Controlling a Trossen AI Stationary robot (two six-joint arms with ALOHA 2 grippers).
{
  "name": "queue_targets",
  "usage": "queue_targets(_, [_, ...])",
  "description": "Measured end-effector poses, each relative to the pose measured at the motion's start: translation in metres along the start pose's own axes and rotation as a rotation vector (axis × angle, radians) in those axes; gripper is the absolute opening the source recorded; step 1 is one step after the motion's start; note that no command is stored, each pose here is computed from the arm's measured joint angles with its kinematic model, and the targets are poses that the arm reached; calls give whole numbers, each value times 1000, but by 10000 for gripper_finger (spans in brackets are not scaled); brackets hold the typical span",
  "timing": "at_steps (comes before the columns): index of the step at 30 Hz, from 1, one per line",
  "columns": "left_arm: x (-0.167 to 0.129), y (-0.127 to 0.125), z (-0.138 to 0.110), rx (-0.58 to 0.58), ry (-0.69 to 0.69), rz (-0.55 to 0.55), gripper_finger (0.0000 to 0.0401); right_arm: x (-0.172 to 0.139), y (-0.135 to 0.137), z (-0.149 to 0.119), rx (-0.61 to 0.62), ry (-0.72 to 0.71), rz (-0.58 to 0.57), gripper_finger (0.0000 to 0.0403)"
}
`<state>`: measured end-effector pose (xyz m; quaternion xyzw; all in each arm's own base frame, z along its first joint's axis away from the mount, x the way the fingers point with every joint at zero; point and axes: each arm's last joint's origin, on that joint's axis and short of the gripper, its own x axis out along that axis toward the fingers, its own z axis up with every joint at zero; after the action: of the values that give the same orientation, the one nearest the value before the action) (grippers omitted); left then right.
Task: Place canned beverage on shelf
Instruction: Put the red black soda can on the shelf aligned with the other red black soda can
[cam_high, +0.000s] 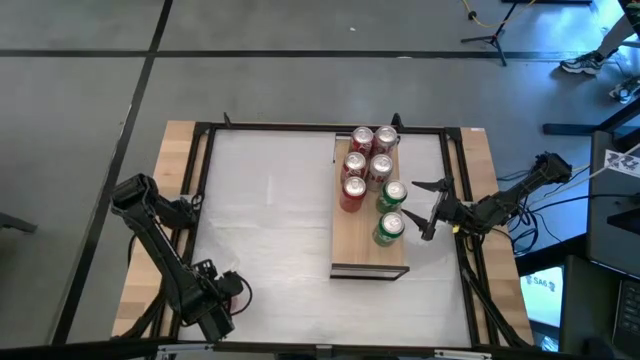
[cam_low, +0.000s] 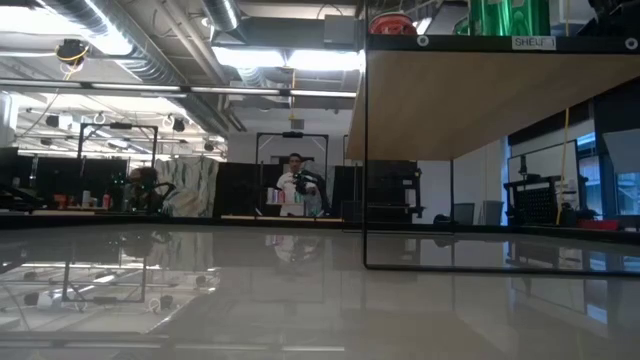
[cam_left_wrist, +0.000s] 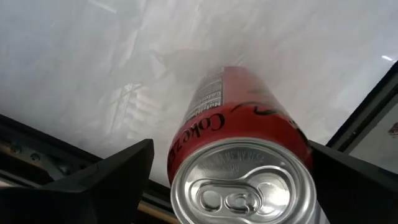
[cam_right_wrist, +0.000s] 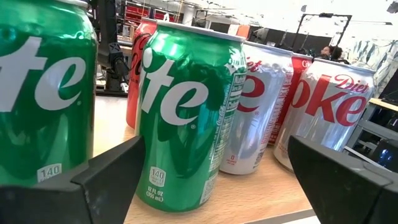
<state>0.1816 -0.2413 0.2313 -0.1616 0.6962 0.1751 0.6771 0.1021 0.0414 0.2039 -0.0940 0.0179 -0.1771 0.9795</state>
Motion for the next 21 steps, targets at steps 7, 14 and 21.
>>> queue_targets(7, [0,0,1,0,-28,5,389,0,0,0,0,0,0,388])
queue_targets(14, [0,0,1,-2,-41,7,389,0,0,0,0,0,0,388])
queue_targets(21, [0,1,0,-84,-2,6,389,0,0,0,0,0,0,388])
